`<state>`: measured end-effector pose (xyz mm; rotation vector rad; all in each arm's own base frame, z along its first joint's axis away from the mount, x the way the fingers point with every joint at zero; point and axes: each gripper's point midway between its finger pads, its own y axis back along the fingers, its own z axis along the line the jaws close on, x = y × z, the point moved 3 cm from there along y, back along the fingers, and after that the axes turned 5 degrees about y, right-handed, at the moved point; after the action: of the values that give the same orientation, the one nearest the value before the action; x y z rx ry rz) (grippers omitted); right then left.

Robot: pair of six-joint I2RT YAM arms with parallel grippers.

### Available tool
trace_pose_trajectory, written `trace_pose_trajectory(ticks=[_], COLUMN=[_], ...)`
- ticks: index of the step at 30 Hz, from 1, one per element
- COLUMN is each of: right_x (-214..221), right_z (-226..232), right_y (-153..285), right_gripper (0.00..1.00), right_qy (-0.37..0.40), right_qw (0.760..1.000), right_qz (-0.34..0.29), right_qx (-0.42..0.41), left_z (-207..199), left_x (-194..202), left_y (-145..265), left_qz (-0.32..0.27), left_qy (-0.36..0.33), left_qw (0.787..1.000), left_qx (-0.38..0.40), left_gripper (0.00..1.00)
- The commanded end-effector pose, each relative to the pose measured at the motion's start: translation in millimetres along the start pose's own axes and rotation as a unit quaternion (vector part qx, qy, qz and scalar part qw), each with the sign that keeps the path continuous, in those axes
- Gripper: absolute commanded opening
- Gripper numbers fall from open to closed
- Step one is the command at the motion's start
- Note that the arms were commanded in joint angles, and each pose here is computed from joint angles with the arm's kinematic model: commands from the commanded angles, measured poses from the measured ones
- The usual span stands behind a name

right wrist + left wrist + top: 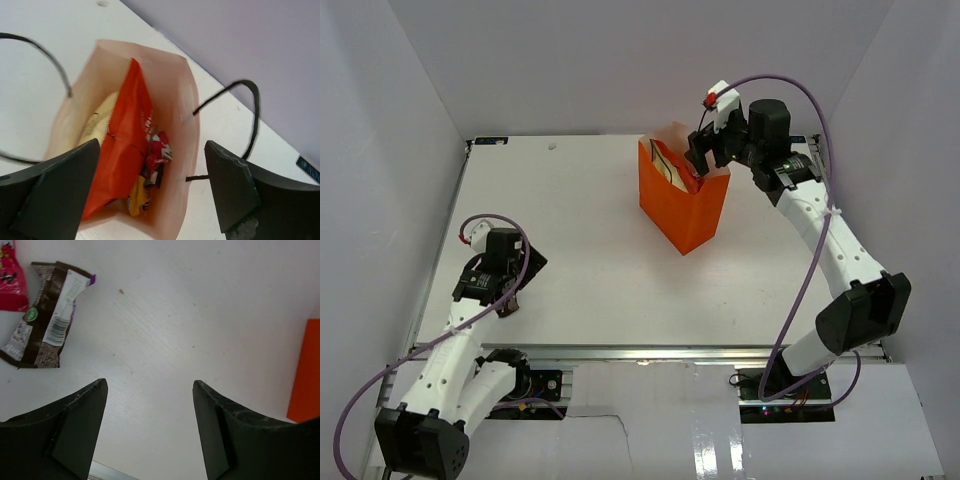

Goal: Place the snacks into the paper bag

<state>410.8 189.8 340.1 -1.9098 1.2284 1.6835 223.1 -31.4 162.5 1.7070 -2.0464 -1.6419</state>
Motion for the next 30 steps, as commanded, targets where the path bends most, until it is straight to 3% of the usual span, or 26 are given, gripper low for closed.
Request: trace_pose_trajectory(ticks=[1, 2, 7, 10, 13, 20, 27, 29, 30], right_x=[-57, -58, -29, -4, 7, 23, 23, 22, 22], right_z=[25, 31, 54, 53, 50, 44, 41, 40, 38], right_y=[48, 55, 78, 83, 89, 95, 98, 98, 98], right_gripper=[0.94, 0.96, 0.98, 0.98, 0.98, 0.98, 0.98, 0.98, 0.98], right_qy=[0.079, 0.120, 0.133, 0.121, 0.111, 0.091, 0.085, 0.083, 0.083], right_qw=[0.987, 0.980, 0.973, 0.975, 0.978, 0.981, 0.981, 0.981, 0.982], right_qz=[-0.100, -0.108, -0.090, -0.070, -0.063, -0.054, -0.057, -0.059, -0.058], right_qx=[-0.095, -0.119, -0.168, -0.170, -0.167, -0.165, -0.164, -0.163, -0.162], left_z=[26, 30, 61, 65, 62, 57, 68, 65, 64], left_x=[-5, -10, 2, 5, -7, -29, -28, -22, -20], left_y=[-1, -2, -18, -34, -47, -80, -113, -118, -119], left_qz=[-0.019, -0.034, -0.015, -0.008, -0.023, 0.003, 0.091, 0.114, 0.122], left_qy=[0.033, 0.047, 0.032, 0.001, -0.052, -0.164, -0.173, -0.170, -0.171], left_qw=[0.994, 0.989, 0.960, 0.952, 0.951, 0.943, 0.955, 0.957, 0.957], left_qx=[-0.107, -0.133, -0.277, -0.305, -0.305, -0.288, -0.225, -0.206, -0.199], left_gripper=[0.78, 0.78, 0.76, 0.75, 0.75, 0.79, 0.78, 0.73, 0.65])
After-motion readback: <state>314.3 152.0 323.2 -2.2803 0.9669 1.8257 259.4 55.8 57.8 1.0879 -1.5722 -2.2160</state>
